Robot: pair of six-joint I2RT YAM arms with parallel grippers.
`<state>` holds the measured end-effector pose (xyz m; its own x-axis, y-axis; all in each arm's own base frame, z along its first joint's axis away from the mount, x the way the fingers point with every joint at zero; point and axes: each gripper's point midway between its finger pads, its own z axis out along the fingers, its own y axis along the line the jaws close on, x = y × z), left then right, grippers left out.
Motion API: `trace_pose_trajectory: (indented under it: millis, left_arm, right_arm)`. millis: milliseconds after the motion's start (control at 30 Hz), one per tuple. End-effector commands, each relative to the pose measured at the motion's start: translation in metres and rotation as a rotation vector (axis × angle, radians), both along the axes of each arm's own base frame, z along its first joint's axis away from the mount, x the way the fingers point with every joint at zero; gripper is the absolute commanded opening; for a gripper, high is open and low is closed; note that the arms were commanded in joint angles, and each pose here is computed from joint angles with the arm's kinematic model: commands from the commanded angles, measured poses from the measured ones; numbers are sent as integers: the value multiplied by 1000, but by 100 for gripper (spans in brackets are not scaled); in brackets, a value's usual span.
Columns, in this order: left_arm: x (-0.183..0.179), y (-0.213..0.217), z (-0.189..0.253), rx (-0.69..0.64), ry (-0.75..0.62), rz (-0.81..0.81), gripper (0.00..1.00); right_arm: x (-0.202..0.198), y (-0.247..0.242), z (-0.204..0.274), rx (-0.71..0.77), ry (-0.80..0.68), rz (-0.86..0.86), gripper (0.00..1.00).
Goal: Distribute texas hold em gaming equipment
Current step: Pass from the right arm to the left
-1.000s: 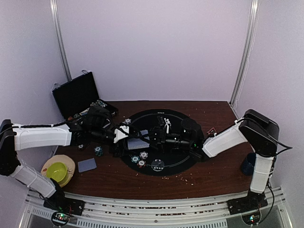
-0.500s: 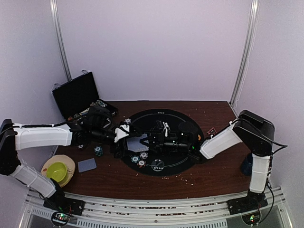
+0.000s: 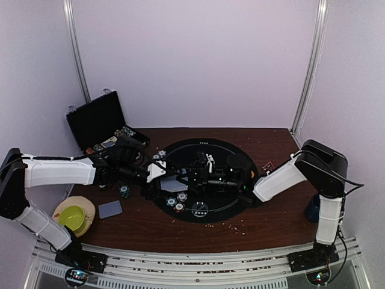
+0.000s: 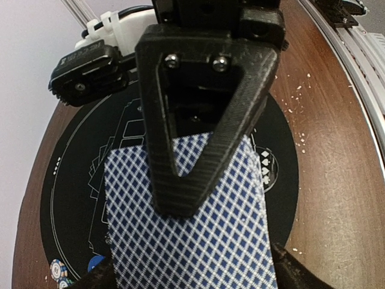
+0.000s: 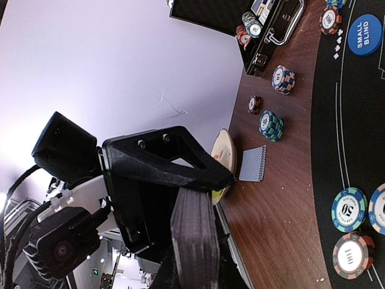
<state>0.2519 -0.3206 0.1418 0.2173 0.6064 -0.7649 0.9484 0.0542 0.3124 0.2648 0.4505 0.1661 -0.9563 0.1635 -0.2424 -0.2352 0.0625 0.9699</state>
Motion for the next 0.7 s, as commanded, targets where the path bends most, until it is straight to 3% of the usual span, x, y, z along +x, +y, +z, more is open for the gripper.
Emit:
trace_pose_trajectory:
  millis: [0,100,233,533,667]
  left_arm:
    - [6,-6,10,-38,-29,-2,72]
    - [5,-7,9,-36,-26,-5,70]
    - [6,-6,7,-31,-27,-6,57]
    - [2,-3,-4,-6,-16,-14,57]
    - [1,0,-12,17,-7,-16,57]
  right_arm:
    - [-1,4,26,66,-50,15,2]
    - [-1,4,28,69,-50,17,3]
    - [-1,6,25,61,-46,21,6]
    - [3,8,19,-19,-85,12,31]
    - [9,9,15,-113,-129,-1,35]
